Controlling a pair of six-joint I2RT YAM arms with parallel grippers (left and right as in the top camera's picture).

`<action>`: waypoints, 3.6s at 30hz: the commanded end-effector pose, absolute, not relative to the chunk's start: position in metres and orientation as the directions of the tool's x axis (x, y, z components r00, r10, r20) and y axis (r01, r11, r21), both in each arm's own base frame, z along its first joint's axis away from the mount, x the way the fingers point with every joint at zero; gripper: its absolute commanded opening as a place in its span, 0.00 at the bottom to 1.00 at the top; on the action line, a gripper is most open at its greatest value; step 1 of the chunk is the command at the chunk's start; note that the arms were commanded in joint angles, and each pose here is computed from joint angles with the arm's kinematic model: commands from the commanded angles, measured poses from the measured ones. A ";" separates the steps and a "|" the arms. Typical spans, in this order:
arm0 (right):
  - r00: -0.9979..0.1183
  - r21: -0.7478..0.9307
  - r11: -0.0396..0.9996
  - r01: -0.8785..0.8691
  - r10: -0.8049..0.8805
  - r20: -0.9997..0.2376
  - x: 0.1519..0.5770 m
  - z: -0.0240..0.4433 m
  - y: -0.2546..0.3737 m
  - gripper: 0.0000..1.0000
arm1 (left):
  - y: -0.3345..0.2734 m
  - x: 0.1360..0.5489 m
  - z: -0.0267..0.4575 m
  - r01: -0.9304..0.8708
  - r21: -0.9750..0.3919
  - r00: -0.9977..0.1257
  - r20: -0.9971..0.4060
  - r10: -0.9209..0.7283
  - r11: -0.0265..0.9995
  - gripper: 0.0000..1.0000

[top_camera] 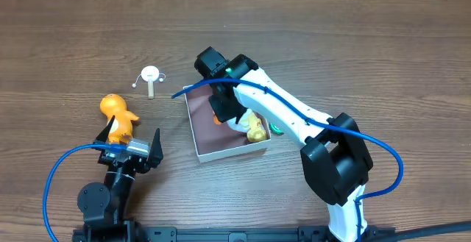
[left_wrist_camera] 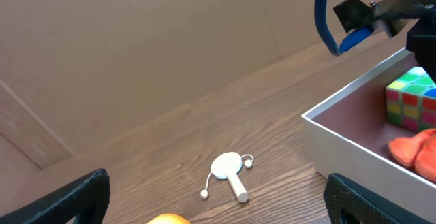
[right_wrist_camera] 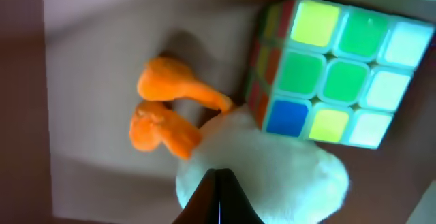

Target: Pack container

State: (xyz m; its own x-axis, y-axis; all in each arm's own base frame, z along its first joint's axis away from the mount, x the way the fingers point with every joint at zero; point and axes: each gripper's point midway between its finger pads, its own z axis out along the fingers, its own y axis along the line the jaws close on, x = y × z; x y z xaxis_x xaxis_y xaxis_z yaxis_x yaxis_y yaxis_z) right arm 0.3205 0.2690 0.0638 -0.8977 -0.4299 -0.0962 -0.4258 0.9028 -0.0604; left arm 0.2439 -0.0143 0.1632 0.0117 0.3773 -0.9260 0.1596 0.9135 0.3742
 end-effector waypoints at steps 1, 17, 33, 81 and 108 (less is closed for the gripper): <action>-0.914 -0.115 0.918 -0.380 -0.392 -0.106 0.326 0.062 0.260 0.04 | -0.013 0.244 0.163 0.154 0.379 0.013 -0.924 0.381 0.913 1.00; -0.891 -0.026 0.901 -0.434 -0.433 -0.139 0.330 0.102 0.283 0.04 | -0.013 0.244 0.163 0.154 0.379 0.013 -0.924 0.381 0.913 1.00; -0.940 -0.262 0.925 -0.275 -0.316 -0.129 0.370 0.114 0.194 0.69 | -0.013 0.244 0.163 0.154 0.379 0.013 -0.924 0.381 0.913 1.00; -0.922 0.085 0.922 -0.377 -0.382 0.054 0.345 0.058 0.177 0.38 | -0.013 0.244 0.163 0.154 0.379 0.013 -0.924 0.381 0.913 1.00; -0.993 0.124 0.988 0.089 0.078 0.091 0.347 0.059 0.191 0.04 | -0.013 0.244 0.163 0.154 0.379 0.013 -0.924 0.381 0.913 1.00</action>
State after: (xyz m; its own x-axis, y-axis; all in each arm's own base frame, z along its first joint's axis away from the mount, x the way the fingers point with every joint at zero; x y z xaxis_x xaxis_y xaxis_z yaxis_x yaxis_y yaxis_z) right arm 0.3501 0.1849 0.0585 -0.9977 -0.0046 0.0676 0.0021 0.9951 0.0987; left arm 0.2439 -0.0143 0.1632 0.0117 0.3776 -0.9259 0.1596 0.9134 0.3746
